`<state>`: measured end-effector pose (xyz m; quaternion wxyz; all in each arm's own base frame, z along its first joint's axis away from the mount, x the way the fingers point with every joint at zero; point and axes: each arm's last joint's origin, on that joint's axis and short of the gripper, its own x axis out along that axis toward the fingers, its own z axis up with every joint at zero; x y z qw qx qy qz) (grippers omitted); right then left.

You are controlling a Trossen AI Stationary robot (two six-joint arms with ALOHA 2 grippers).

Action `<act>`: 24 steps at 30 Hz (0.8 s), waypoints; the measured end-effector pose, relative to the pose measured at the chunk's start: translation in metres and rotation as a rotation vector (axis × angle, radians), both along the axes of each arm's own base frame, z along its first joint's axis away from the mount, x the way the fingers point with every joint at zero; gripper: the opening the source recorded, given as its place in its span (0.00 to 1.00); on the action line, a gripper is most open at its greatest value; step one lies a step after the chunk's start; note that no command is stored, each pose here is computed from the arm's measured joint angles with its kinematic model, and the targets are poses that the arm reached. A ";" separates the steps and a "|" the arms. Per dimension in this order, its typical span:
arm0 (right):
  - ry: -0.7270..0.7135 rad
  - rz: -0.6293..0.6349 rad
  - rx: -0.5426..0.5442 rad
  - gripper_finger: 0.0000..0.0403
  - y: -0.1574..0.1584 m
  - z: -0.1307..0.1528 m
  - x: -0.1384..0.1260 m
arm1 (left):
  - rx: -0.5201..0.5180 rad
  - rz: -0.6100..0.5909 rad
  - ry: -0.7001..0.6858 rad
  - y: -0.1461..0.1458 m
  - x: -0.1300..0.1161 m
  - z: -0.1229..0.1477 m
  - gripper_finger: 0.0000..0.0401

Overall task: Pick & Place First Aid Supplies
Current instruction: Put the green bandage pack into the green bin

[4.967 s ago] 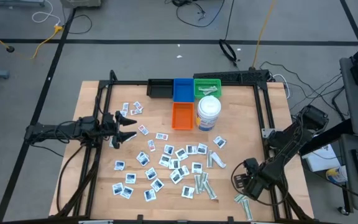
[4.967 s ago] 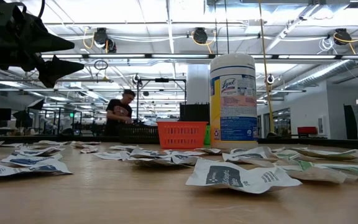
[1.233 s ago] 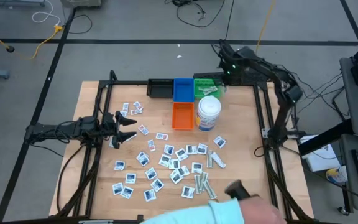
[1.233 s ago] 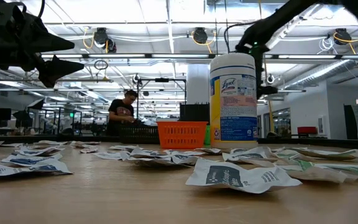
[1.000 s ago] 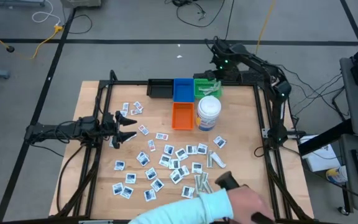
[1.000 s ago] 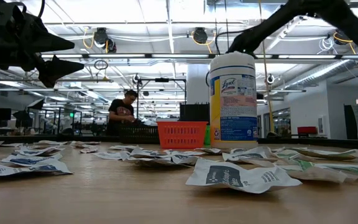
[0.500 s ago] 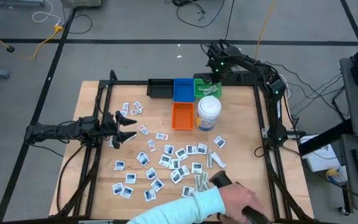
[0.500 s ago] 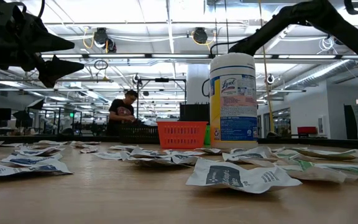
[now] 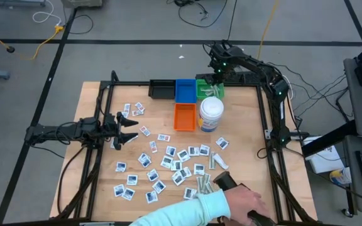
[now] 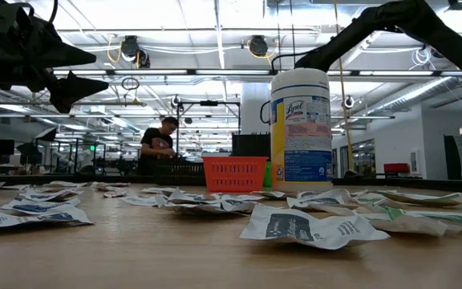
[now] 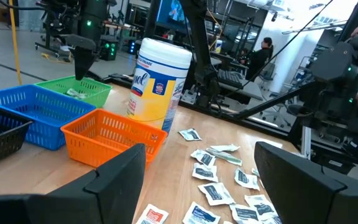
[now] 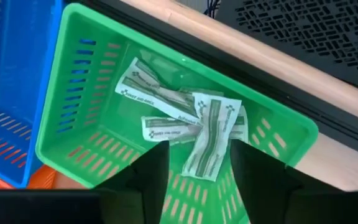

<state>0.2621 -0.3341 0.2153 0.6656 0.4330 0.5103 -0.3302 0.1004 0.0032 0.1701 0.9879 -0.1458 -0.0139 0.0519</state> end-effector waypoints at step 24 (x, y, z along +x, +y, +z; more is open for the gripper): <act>0.149 -0.155 -0.039 0.38 0.025 0.028 -0.045 | 0.000 0.000 0.000 0.000 0.000 0.000 0.76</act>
